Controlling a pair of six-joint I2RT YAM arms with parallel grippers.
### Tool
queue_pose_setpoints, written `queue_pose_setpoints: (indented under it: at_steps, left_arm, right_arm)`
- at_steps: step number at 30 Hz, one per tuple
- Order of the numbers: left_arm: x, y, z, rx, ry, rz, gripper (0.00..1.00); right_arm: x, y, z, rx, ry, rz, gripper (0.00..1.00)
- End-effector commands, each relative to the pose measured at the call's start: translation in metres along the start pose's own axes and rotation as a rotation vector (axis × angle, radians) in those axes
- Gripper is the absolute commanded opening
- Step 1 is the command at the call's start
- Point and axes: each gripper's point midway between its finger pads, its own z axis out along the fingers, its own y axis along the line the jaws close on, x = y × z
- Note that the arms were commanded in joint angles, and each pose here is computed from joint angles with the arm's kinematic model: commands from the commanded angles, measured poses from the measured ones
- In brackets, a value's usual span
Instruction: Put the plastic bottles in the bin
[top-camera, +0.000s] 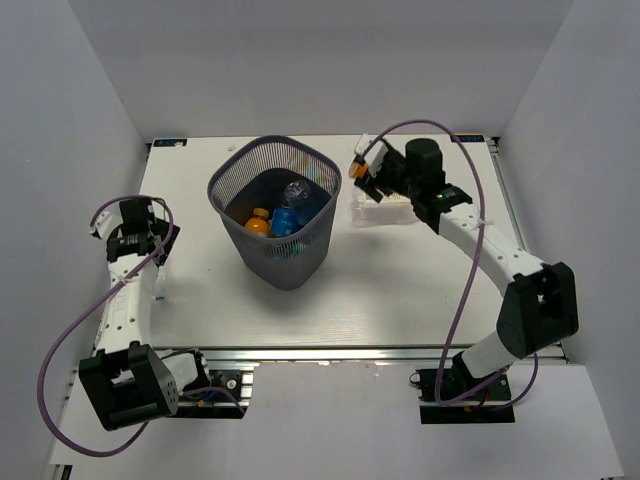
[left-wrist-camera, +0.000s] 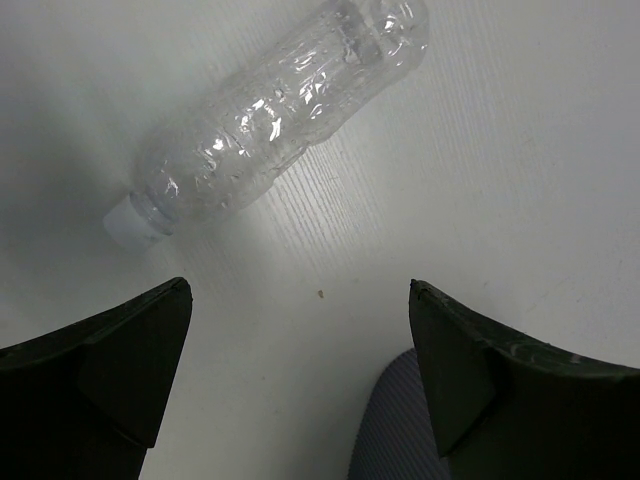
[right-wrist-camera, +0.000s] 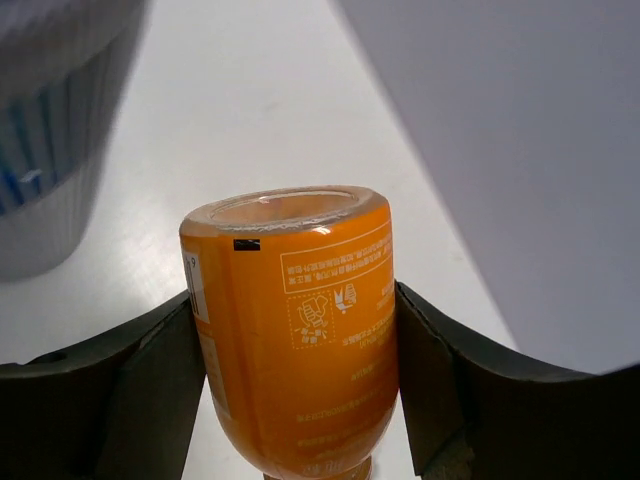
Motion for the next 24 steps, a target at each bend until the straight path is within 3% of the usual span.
queue_pose_setpoints:
  at_steps: [1,4,7,11,17,20,22,24]
  left_arm:
    - [0.0,0.007,-0.002,-0.004,-0.02,-0.029,0.98]
    - [0.008,0.004,-0.004,0.032,0.015,-0.01,0.98]
    - [0.008,0.011,-0.006,0.021,0.002,-0.02,0.98]
    - [0.007,0.016,-0.007,-0.001,-0.011,-0.031,0.98]
    - [0.005,0.004,-0.006,0.035,0.003,-0.01,0.98]
    - [0.007,0.002,-0.005,0.034,0.022,0.008,0.98]
    - [0.006,0.002,-0.004,0.026,0.023,0.009,0.98]
    - [0.003,-0.003,-0.004,0.046,0.016,0.009,0.98]
  right_arm:
    - [-0.068,-0.082,-0.038,0.345,-0.124,0.07,0.43]
    - [-0.124,-0.107,-0.06,0.421,-0.25,0.097,0.41]
    - [-0.169,-0.104,-0.067,0.373,-0.316,0.099,0.42]
    - [-0.228,-0.04,-0.049,0.153,-0.421,0.035,0.45]
    - [-0.25,0.048,-0.006,-0.087,-0.389,0.04,0.58]
    - [-0.246,0.064,0.015,-0.086,-0.352,0.112,0.69]
    - [-0.242,0.075,0.028,-0.104,-0.329,0.133,0.89]
    - [-0.244,0.077,0.033,-0.105,-0.324,0.163,0.89]
